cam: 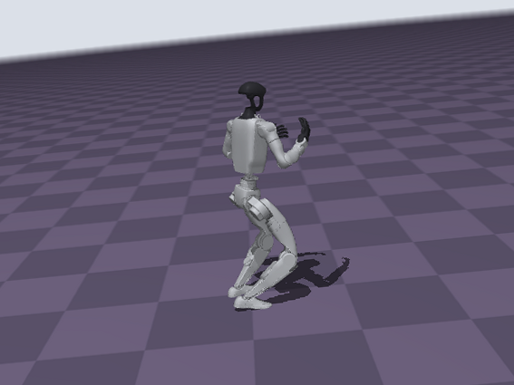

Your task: Sport exercise

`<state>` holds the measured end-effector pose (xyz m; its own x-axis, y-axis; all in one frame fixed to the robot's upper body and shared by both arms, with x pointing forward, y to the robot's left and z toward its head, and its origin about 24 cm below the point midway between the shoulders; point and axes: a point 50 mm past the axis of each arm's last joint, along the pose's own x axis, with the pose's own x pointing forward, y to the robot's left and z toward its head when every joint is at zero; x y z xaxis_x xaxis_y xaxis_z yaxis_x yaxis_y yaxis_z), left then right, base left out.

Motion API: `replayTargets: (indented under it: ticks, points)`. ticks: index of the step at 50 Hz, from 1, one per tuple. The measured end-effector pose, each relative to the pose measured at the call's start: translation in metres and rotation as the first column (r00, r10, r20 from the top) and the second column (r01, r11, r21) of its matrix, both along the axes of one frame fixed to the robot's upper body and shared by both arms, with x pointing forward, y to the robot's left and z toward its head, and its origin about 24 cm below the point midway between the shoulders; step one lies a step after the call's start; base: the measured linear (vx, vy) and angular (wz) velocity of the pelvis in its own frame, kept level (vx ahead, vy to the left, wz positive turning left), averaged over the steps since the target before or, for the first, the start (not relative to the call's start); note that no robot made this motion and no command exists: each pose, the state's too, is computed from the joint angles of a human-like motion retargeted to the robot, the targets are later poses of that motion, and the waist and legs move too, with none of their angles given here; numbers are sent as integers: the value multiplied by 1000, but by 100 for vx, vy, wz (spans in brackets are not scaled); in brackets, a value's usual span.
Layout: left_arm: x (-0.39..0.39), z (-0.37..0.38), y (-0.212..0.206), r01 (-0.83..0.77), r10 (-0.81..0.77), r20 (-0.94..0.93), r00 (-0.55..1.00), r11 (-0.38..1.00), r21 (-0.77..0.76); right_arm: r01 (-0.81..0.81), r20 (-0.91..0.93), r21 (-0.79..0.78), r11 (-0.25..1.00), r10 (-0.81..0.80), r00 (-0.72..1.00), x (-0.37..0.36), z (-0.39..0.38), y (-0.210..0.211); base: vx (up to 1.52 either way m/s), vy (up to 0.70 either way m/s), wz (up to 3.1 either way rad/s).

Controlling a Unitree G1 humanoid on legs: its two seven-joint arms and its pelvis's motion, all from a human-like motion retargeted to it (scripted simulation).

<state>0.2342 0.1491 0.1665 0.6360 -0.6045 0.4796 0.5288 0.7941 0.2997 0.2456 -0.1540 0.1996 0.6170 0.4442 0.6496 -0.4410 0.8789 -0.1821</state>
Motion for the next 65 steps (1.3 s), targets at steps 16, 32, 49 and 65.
replayTargets:
  ticks: [16, 32, 49, 65]
  points:
    - [2, -120, -9, 164, 26, -438, 899, 906, 391, -182, -503, -283, 942, 16, 864, 11, -125, 32, -4, -7, -16]
    - [-17, -215, 33, 53, 392, -598, 699, 806, 590, -3, -641, -602, 799, -481, 598, -17, -228, -49, -6, -1, -6]
    - [-83, -277, 158, -311, 860, -509, -37, 474, 824, 3, -586, -810, 587, -810, 8, -113, -325, -109, -10, 5, 30]
    - [-116, -302, 132, -277, 738, -657, -153, 606, 746, -51, -570, -816, 575, -817, -88, -133, -335, -116, -22, 5, -29]
